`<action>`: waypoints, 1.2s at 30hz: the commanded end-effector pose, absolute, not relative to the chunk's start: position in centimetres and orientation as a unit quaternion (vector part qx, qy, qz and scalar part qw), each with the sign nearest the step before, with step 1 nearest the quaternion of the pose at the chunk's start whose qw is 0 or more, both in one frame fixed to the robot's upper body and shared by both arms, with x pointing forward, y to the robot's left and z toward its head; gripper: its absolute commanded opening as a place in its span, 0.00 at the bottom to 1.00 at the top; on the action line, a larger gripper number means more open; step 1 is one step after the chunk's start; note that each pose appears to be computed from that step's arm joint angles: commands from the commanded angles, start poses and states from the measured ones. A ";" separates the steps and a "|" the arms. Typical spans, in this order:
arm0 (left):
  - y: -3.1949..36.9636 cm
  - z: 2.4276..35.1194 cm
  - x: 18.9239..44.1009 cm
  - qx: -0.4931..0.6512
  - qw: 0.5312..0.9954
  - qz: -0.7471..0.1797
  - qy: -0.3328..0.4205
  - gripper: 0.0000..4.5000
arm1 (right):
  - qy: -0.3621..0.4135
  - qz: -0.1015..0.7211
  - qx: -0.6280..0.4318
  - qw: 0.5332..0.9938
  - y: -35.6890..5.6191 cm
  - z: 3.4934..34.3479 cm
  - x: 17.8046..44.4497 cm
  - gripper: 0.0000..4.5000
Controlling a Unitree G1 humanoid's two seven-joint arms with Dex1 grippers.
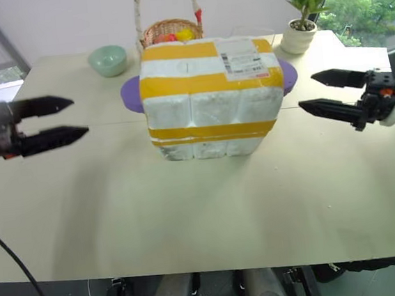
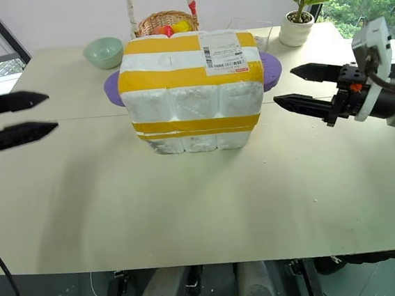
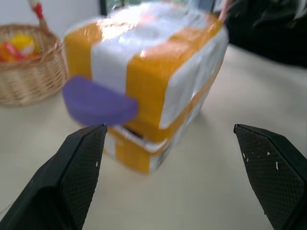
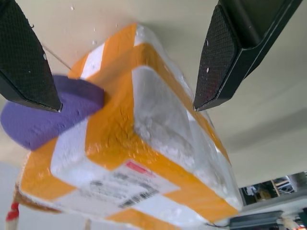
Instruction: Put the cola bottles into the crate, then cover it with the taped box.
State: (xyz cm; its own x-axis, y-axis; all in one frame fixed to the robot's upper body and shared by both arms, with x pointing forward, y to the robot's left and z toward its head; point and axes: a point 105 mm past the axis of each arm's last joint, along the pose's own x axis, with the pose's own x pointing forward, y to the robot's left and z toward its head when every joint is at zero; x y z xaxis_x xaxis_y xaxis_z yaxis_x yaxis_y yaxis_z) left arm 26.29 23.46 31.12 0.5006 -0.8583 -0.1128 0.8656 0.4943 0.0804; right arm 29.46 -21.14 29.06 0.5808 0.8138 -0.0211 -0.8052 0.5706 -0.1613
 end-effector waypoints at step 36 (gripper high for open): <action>20.6 31.2 25.9 0.093 0.847 -0.524 0.012 0.98 | -0.052 0.571 -0.043 0.818 -1.6 33.5 38.2 1.00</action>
State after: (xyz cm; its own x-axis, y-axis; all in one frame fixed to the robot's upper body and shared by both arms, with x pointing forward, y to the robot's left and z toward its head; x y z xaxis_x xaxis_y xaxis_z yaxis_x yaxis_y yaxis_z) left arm 26.27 20.90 30.33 0.4636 -0.8764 -0.1302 0.8855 0.4532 0.1020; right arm 39.43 -1.19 31.15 0.3838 0.9223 -0.0445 -0.9174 0.3754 -0.1322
